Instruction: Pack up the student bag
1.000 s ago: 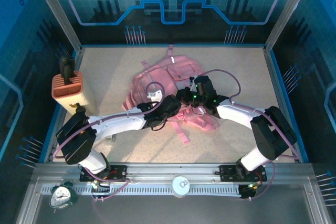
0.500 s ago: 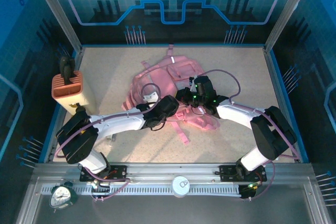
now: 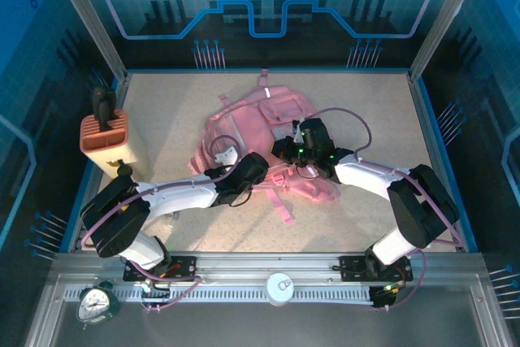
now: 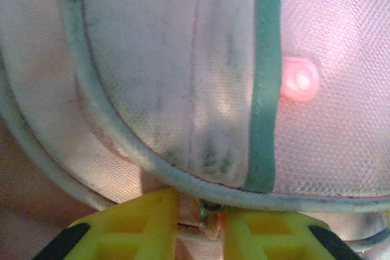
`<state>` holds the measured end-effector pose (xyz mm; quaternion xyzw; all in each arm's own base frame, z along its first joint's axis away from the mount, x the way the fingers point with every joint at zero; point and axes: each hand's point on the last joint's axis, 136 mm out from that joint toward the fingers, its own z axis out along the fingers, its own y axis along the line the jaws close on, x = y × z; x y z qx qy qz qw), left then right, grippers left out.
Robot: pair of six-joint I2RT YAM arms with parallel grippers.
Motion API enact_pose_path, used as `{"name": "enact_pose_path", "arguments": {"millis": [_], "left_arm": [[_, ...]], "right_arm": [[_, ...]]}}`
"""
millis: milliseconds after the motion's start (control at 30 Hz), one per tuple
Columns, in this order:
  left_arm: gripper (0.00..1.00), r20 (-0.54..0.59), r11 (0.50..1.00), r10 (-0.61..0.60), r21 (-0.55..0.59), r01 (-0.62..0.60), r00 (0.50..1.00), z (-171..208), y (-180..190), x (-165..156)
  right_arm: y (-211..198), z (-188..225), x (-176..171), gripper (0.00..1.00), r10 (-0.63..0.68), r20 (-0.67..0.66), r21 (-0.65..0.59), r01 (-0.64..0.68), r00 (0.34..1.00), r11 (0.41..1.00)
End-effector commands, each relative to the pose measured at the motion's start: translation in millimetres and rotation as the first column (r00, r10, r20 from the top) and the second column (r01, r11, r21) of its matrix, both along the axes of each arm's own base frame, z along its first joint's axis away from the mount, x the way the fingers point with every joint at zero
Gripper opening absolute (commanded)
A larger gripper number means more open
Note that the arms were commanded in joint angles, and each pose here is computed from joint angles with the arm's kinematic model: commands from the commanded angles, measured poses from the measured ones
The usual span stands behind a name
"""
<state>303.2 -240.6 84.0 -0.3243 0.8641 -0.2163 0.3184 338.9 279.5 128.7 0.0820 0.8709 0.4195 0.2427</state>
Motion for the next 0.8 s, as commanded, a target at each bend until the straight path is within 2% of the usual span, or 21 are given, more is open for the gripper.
{"name": "enact_pose_path", "arguments": {"millis": [0,167,233,367,467,667,767], "left_arm": [[0.2,0.07,0.999,-0.04,0.0,0.04,0.997,14.2,-9.7,19.3],[0.09,0.035,0.998,-0.043,0.044,0.041,0.998,10.6,-1.9,16.0],[0.0,-0.008,0.996,-0.044,0.073,0.045,0.999,10.6,3.5,12.4],[0.0,-0.044,0.986,-0.102,0.126,0.107,0.994,16.2,9.2,3.9],[0.0,-0.078,0.974,-0.14,0.17,0.152,0.987,18.4,22.4,-5.6],[0.0,-0.12,0.912,-0.322,0.229,0.341,0.939,21.9,47.0,-15.9],[0.0,-0.152,0.881,-0.394,0.218,0.42,0.906,18.3,56.0,-18.1]], "right_arm": [[15.3,32.1,0.8,0.0,0.051,0.089,0.06,-0.057,0.995,0.997],[13.4,29.6,0.5,0.0,0.048,0.086,0.056,-0.053,0.995,0.997],[12.8,30.3,1.1,0.0,0.053,0.082,0.044,-0.056,0.995,0.997],[2.5,24.3,0.3,0.0,0.03,0.061,-0.007,-0.03,0.998,1.0],[-4.9,25.6,1.7,0.0,0.022,0.053,0.008,-0.022,0.998,1.0],[-17.9,24.4,0.8,0.0,0.053,0.027,0.005,-0.053,0.998,0.999],[-24.4,18.1,-1.3,0.0,0.075,0.006,-0.015,-0.075,0.997,0.997]]}}
